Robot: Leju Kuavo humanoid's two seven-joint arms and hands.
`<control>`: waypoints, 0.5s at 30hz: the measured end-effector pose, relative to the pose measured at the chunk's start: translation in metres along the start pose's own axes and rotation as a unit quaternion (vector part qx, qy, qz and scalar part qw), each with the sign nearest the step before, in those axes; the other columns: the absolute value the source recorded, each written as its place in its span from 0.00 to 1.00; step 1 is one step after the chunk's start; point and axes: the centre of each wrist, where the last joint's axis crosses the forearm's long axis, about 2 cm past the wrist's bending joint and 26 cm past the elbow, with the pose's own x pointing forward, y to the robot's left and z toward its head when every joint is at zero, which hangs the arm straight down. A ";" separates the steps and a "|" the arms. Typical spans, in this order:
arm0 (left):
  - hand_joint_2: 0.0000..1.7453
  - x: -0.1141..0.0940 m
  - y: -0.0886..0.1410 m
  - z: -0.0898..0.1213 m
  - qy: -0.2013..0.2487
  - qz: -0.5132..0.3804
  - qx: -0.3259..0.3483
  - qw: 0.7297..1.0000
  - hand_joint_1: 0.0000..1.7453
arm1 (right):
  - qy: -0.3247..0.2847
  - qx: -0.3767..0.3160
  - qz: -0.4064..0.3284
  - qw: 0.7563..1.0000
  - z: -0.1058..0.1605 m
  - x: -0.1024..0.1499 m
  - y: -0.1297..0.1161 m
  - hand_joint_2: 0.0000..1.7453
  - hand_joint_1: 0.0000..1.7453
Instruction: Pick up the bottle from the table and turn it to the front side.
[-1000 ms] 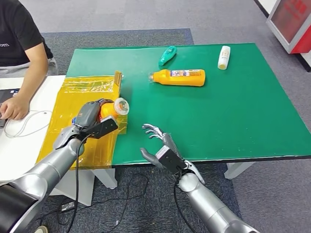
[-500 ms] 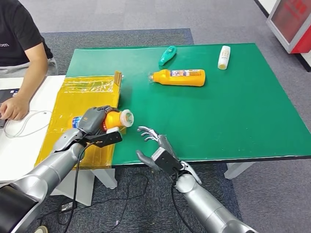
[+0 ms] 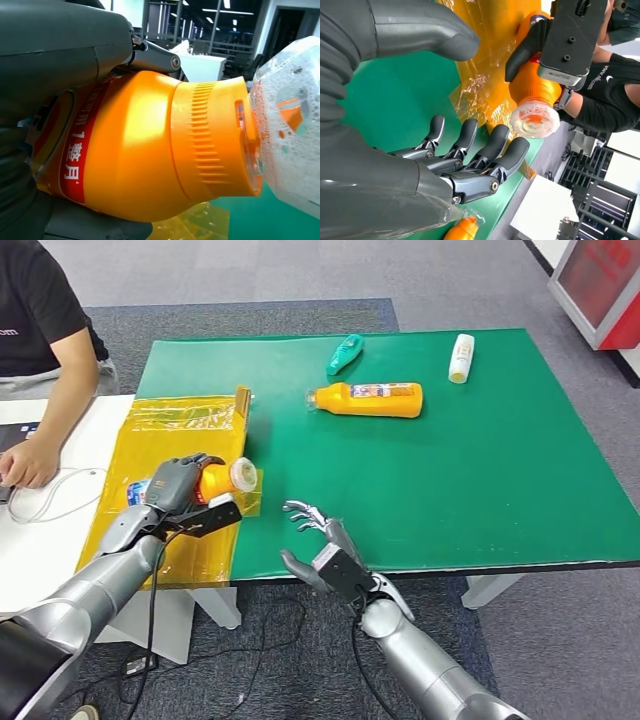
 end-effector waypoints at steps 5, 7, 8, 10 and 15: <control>1.00 -0.002 0.001 0.001 0.007 0.002 0.017 1.000 1.00 | 0.000 0.007 0.001 1.000 0.001 0.000 0.002 1.00 1.00; 1.00 -0.003 0.001 0.002 0.006 0.000 0.023 1.000 1.00 | 0.000 0.010 0.001 1.000 0.001 0.000 0.004 1.00 1.00; 1.00 -0.003 0.001 0.002 0.005 0.000 0.024 1.000 1.00 | 0.001 0.010 0.000 1.000 0.001 0.000 0.004 1.00 1.00; 1.00 -0.004 0.001 0.002 0.002 0.000 0.026 1.000 1.00 | 0.003 0.010 0.000 1.000 0.002 -0.001 0.005 1.00 1.00; 1.00 -0.004 0.000 0.004 -0.007 0.000 0.039 0.999 1.00 | 0.007 0.005 -0.001 1.000 0.004 -0.002 0.006 1.00 1.00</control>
